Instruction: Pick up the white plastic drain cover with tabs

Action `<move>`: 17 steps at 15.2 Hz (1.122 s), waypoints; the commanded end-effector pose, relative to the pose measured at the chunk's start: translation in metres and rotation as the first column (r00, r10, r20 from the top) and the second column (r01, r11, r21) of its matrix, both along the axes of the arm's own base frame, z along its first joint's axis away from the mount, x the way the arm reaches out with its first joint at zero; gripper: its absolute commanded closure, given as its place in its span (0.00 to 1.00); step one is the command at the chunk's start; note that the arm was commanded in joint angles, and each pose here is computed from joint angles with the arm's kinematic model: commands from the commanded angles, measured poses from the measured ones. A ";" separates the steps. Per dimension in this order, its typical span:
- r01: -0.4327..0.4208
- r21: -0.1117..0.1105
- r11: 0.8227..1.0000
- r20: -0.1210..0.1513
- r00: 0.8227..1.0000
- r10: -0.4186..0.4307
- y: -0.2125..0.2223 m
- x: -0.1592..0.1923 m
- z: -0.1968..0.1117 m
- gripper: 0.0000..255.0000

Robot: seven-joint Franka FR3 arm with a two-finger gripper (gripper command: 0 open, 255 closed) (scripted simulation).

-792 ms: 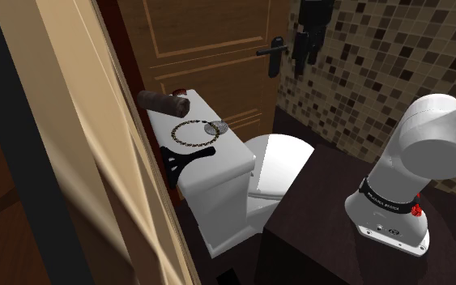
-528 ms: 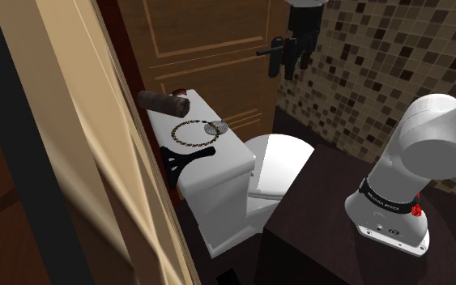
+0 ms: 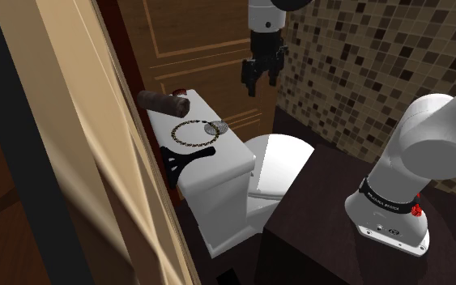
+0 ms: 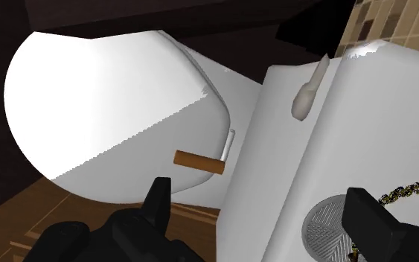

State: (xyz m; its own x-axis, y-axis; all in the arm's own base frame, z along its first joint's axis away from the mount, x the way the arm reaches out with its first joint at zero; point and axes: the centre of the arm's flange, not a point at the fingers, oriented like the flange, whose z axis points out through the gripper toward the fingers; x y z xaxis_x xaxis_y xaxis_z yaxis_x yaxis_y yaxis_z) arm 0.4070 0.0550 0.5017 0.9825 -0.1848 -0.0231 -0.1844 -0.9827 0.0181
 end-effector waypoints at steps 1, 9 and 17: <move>0.039 -0.002 0.999 0.004 0.999 -0.039 0.013 0.018 -0.014 0.00; 0.182 -0.012 0.983 0.015 0.983 -0.182 0.063 0.098 -0.061 0.00; 0.248 -0.015 0.969 0.021 0.969 -0.247 0.081 0.138 -0.104 0.00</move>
State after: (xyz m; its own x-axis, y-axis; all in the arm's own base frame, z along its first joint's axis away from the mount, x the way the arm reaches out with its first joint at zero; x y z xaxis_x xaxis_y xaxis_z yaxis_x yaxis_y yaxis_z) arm 0.5436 0.1366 0.4030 0.9069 -0.4214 0.0000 -0.4212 -0.9065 0.0297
